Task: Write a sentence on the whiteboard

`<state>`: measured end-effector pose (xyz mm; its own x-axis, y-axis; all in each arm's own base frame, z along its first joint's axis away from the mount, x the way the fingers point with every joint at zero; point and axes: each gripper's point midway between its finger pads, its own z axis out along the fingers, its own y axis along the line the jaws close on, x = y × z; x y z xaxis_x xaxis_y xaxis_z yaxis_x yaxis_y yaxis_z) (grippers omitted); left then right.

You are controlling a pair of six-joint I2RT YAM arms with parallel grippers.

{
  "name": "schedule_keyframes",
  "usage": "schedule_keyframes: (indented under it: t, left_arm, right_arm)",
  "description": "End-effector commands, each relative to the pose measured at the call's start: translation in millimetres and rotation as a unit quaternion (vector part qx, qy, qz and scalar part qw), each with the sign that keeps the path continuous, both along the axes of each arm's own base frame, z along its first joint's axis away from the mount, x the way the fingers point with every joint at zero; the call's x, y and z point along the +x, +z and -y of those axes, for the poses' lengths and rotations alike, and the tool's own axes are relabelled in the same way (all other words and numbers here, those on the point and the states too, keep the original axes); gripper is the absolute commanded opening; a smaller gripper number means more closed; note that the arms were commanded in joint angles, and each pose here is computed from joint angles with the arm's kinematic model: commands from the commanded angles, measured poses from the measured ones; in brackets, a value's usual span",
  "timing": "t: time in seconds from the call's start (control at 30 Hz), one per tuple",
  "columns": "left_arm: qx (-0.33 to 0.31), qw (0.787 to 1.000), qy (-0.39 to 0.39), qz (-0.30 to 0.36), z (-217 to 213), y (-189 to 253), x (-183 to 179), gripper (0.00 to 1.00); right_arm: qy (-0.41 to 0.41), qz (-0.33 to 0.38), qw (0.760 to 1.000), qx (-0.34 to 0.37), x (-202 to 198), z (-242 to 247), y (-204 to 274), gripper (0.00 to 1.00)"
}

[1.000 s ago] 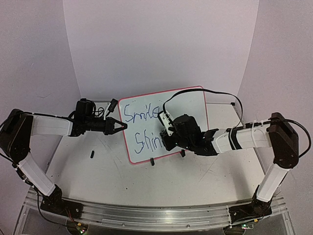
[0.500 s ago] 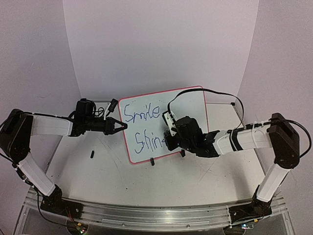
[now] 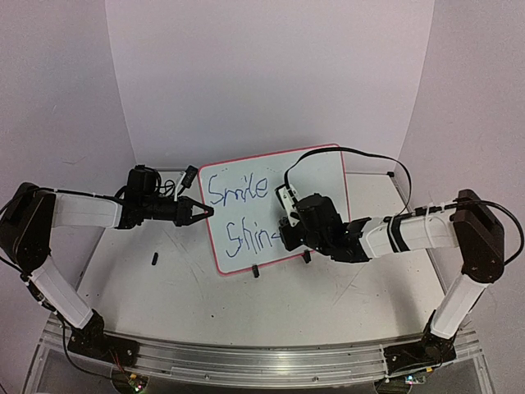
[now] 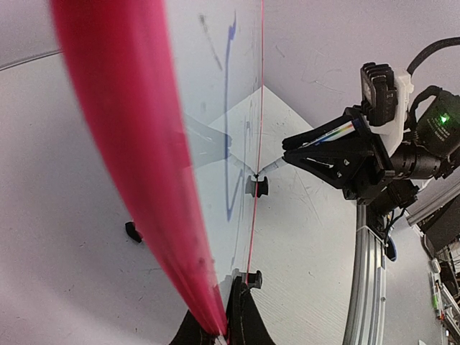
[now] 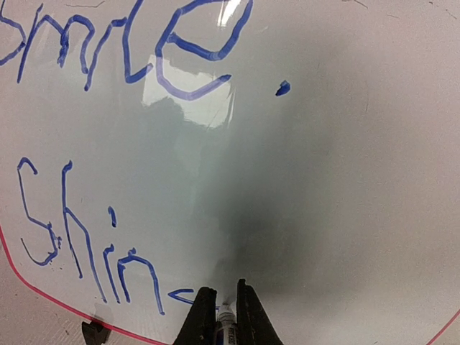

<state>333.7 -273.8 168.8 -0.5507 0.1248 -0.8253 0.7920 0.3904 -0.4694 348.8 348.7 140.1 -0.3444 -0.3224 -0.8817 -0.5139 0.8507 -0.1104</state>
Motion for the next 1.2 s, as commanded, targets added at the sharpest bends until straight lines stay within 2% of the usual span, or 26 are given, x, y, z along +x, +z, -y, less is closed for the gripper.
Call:
schedule_keyframes:
  t: [0.0,0.47,0.8,1.17]
  left_arm:
    - [0.102,0.993,0.057,-0.013,-19,-57,10,0.0]
    - [0.102,0.993,0.056,-0.013,-18,-57,10,0.0]
    - [0.101,0.993,0.055,-0.013,-18,-57,10,0.0]
    - [0.101,0.993,0.056,-0.012,-18,-56,10,0.0]
  right_arm:
    - [-0.032,0.041,0.999,0.017,22,8,31,0.0]
    - [-0.017,0.046,0.998,0.031,23,-2,42,0.0]
    - [0.013,0.032,0.999,0.035,15,-26,33,0.0]
    - [0.02,0.013,0.999,0.035,5,-29,19,0.0]
